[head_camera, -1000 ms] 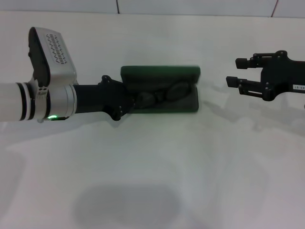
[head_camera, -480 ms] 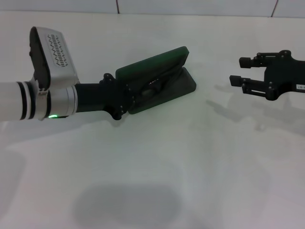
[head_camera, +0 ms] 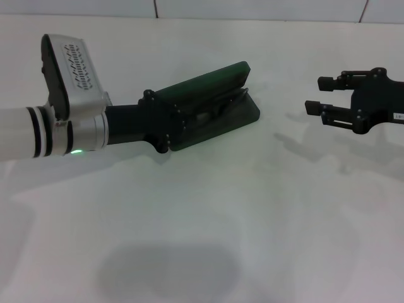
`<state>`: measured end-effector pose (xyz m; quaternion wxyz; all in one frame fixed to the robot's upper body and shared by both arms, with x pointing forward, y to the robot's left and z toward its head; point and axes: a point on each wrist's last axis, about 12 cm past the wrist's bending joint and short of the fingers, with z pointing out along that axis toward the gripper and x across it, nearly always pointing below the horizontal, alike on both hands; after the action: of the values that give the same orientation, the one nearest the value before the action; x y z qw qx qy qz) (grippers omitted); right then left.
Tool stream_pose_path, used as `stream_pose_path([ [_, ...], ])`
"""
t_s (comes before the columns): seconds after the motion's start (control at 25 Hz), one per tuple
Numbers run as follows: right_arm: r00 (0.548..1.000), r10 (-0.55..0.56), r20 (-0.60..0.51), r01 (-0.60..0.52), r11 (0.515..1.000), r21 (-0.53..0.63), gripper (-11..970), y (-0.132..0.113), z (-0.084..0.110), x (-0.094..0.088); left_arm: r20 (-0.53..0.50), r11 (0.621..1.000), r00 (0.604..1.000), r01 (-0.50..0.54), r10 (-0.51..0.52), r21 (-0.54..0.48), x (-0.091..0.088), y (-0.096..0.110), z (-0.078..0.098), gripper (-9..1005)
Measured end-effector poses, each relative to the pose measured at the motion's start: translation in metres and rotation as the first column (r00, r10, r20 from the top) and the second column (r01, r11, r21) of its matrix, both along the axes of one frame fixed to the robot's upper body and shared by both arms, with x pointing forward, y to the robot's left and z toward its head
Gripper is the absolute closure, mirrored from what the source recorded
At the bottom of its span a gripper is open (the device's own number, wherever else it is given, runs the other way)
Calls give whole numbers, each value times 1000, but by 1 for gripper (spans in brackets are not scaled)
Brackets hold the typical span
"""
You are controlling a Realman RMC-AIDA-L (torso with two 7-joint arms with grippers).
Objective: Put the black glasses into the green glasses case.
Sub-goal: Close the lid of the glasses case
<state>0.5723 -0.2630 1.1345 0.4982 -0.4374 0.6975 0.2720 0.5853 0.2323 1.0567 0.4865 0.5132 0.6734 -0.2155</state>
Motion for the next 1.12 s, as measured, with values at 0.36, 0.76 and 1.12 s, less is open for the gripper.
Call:
stream_pose_path([
  [0.36,1000,-1,-9,1,1000,2,399,-1,-2,-1,133,999,991,27,-33,40,-8,4,-7,934],
  [0.76,1000,4,-11,-4,1000,5,389,0,-2,-2,236,995,970,39,-60,95,-17,11,-15,904],
  [1.12,1000,4,-13,-4,1000,6,380,0,-3,-2,248,998,968,33,-48,62,-21,8,-17,867],
])
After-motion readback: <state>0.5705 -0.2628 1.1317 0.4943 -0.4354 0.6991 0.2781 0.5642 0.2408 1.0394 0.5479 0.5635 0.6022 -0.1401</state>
